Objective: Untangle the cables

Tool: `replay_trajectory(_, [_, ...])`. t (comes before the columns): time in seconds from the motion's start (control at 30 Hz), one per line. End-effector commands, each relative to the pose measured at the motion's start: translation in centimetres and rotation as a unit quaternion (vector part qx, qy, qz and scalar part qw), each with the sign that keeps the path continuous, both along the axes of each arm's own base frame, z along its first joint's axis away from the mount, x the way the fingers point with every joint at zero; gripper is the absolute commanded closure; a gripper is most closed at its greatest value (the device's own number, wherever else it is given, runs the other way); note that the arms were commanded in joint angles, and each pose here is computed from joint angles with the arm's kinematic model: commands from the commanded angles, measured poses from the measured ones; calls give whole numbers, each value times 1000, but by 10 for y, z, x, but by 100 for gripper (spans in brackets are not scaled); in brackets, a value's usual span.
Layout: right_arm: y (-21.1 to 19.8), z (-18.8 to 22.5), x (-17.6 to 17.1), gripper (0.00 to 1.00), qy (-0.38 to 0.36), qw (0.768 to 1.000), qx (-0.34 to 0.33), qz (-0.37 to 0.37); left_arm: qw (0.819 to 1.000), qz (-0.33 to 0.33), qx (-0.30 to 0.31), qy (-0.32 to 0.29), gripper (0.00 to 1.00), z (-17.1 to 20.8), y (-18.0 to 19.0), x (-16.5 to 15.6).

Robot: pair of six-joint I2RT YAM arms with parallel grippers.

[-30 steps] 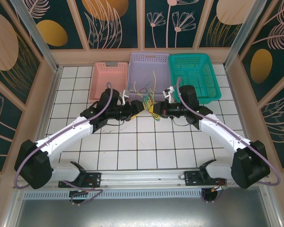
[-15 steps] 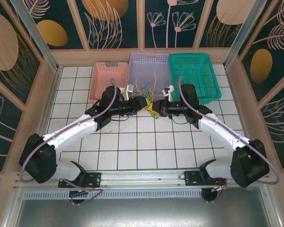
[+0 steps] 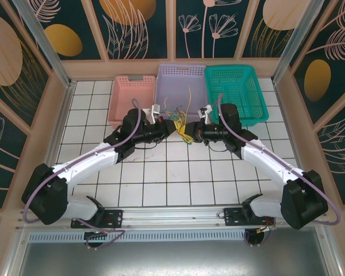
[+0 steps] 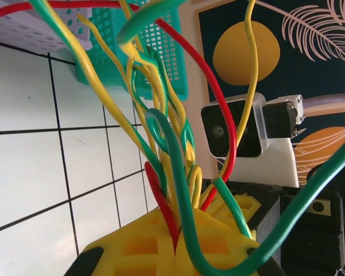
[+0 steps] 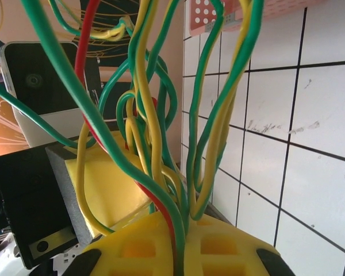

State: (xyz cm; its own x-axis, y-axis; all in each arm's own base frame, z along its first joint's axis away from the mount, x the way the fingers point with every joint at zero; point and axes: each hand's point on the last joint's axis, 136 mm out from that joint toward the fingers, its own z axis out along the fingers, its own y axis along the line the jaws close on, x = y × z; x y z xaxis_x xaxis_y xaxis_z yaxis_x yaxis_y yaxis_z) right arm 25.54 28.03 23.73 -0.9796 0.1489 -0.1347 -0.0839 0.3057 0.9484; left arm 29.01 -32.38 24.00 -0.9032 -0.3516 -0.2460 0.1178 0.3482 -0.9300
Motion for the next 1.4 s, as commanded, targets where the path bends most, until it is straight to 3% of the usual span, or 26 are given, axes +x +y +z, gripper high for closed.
replay_trajectory(0.0, [-3, 28, -10, 77, -58, 998, 28, 16, 999, 53, -3, 5, 100, -1, 17, 11])
replay_trajectory(0.13, [-5, 29, -8, 66, -61, 998, 30, 7, 999, 45, -7, 5, 100, 0, 16, 6])
replay_trajectory(0.3, [-4, 24, -6, 67, -53, 998, 28, 7, 999, 34, -12, 2, 100, 4, 14, 5])
replay_trajectory(0.47, [-2, 15, -6, 58, -42, 999, 18, 10, 1000, 25, -13, -4, 100, 8, 11, 4])
replay_trajectory(0.63, [4, 10, -1, 59, -37, 999, 11, 16, 1000, 15, -18, -11, 100, 12, 7, 3])
replay_trajectory(0.97, [11, 8, 12, 81, -38, 999, 11, 6, 999, -6, -20, -24, 100, 19, 3, -1])
replay_trajectory(1.17, [11, 3, 16, 100, -34, 999, 3, -1, 999, 6, -14, -32, 100, 21, 7, 1])
replay_trajectory(1.37, [-15, 4, 31, 100, -57, 994, -23, -88, 999, 33, -2, -40, 100, 24, 20, 0])
